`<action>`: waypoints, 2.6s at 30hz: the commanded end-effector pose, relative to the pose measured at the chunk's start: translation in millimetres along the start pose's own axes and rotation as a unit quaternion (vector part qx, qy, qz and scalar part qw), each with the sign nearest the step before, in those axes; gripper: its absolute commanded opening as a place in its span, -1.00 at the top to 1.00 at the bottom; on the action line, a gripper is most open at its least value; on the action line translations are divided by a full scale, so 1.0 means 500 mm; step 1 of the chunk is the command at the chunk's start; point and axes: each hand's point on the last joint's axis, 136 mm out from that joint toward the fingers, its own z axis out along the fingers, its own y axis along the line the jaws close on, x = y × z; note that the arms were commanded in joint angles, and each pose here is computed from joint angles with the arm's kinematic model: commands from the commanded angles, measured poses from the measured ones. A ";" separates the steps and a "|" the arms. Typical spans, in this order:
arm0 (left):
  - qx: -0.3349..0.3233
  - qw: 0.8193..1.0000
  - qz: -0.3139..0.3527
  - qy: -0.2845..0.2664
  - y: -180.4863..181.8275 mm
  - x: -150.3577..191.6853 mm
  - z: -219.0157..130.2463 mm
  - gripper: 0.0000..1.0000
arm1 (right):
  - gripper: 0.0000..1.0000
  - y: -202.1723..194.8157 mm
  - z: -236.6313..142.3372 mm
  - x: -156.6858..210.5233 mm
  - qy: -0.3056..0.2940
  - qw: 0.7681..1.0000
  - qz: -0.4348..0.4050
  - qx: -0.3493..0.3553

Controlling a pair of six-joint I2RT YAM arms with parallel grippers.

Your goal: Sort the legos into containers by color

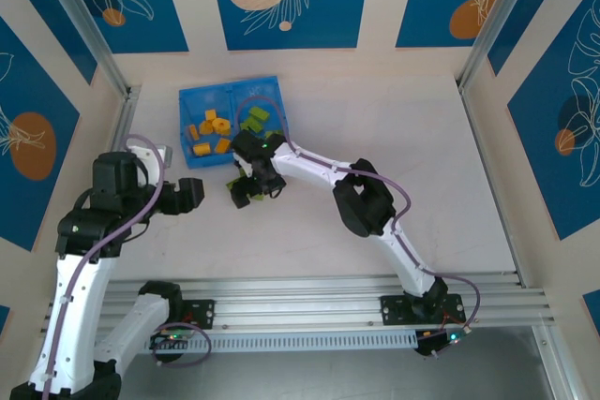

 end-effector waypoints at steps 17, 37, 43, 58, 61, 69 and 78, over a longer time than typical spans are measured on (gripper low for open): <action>0.023 1.000 -0.002 0.004 -0.008 0.031 0.016 -0.91 | -0.14 0.063 0.016 0.061 0.060 0.997 0.006 -0.045; 0.037 0.999 0.000 -0.005 -0.019 0.029 0.009 -0.97 | 0.47 0.071 -0.206 -0.027 -0.056 0.997 0.045 0.011; 0.044 0.999 -0.008 -0.006 -0.023 0.028 0.012 -0.98 | 0.44 -0.003 -0.320 -0.153 -0.175 0.974 0.142 -0.004; 0.058 0.998 -0.022 -0.009 -0.035 0.020 0.006 -1.00 | 0.44 -0.129 -0.213 -0.354 -0.273 0.939 0.204 -0.041; 0.057 0.998 -0.024 -0.006 -0.034 0.025 0.005 -1.00 | 0.29 -0.130 -0.208 -0.375 -0.290 0.934 0.205 -0.051; 0.053 0.998 -0.031 0.016 -0.028 0.052 0.013 -1.00 | -0.14 -0.129 -0.295 -0.391 -0.321 0.920 0.212 -0.075; 0.117 0.989 -0.083 0.046 -0.068 0.037 0.063 -0.95 | -0.60 -0.101 -0.490 -0.264 -0.295 0.926 0.222 -0.072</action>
